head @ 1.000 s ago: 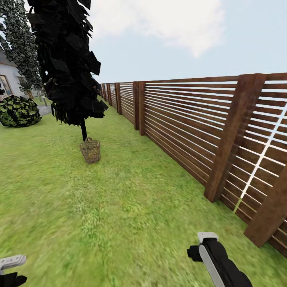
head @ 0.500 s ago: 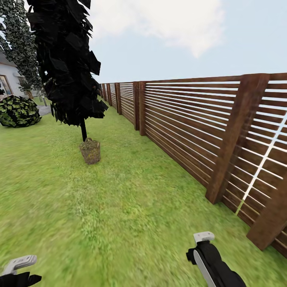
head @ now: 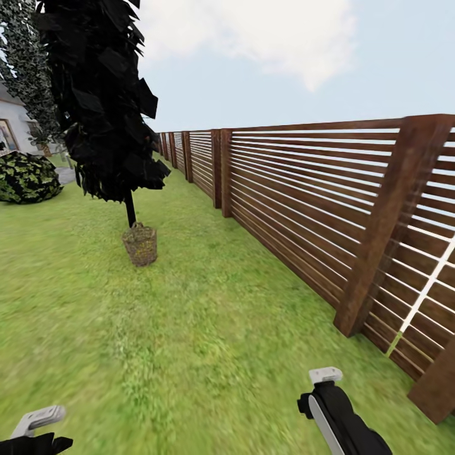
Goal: Take the three Easter eggs out of the wicker basket on the lawn in the garden, then place them on the lawn next to a single tree (choose any tree) so that all three eggs are next to the same tree and none are left in the basket.
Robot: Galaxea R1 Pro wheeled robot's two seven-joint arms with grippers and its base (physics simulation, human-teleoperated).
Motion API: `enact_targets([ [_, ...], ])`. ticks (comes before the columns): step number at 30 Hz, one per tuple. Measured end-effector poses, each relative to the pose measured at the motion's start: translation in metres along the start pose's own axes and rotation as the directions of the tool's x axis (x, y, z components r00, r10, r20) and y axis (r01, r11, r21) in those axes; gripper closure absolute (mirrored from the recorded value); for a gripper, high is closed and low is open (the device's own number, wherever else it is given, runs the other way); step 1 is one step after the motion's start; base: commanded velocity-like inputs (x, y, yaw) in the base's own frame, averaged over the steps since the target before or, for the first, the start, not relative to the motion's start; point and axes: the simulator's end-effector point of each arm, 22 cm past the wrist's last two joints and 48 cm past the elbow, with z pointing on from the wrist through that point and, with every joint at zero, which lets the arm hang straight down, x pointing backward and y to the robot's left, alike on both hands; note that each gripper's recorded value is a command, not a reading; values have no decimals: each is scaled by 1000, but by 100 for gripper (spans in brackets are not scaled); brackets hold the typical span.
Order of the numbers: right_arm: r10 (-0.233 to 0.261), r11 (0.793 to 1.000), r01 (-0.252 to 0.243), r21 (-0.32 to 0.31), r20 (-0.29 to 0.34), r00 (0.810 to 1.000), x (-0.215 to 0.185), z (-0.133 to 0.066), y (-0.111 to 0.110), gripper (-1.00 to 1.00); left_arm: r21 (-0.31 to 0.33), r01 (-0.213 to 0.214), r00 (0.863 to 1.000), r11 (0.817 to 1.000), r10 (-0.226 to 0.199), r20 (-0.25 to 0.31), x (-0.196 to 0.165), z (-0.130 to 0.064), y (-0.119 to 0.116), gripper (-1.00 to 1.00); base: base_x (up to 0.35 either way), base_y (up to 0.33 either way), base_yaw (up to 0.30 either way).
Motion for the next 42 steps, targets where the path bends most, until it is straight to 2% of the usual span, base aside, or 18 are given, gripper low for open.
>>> enact_targets([
  [8, 0, 1000, 0, 5, 0, 1000, 0, 0, -2, -100, -5, 2, 1000, 1000, -2, -6, 2, 1, 3, -100, 324, 0, 0],
  [13, 0, 1000, 0, 5, -1, 1000, 0, 1, -2, -100, -37, -3, 1000, 999, 2, -18, 5, 0, 17, -100, 324, 0, 0],
  [36, 0, 1000, 0, 5, -1, 1000, 0, 1, -3, -100, -31, -6, 1000, 1000, 5, -17, 4, 0, 14, -100, 324, 1, 0],
  [42, -8, 1000, 9, 5, -30, 1000, 11, 7, -1, -100, -28, -4, 1000, 1000, 3, -20, 5, 0, 13, -100, 324, 66, 0],
])
